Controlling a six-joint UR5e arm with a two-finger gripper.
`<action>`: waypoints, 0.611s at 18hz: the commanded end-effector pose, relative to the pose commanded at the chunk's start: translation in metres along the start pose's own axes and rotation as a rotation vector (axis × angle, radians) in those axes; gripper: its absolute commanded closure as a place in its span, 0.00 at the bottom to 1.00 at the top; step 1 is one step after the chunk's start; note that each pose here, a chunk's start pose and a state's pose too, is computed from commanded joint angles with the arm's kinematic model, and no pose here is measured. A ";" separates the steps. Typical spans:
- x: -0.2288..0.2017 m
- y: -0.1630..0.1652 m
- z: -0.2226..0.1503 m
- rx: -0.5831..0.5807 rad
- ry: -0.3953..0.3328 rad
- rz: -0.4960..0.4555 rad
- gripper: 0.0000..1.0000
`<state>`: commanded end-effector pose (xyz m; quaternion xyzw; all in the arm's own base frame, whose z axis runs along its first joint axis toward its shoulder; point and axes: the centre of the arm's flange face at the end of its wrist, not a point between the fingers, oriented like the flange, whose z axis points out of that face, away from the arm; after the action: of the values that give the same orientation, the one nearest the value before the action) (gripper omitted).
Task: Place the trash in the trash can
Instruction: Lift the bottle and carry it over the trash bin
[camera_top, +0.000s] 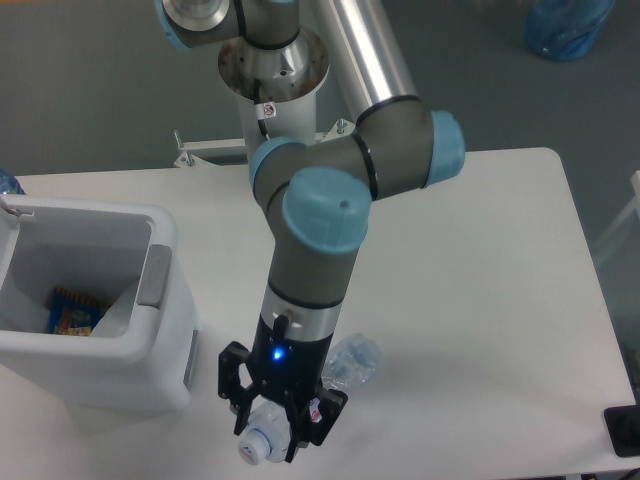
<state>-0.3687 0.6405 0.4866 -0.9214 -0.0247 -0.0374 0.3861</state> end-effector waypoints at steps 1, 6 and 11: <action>0.004 -0.006 -0.013 0.028 0.014 -0.030 0.68; 0.042 -0.044 -0.066 0.206 0.214 -0.088 0.66; 0.098 -0.066 -0.094 0.267 0.350 -0.093 0.66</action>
<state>-0.2811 0.6210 0.6081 -0.8396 -0.0043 -0.2106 0.5007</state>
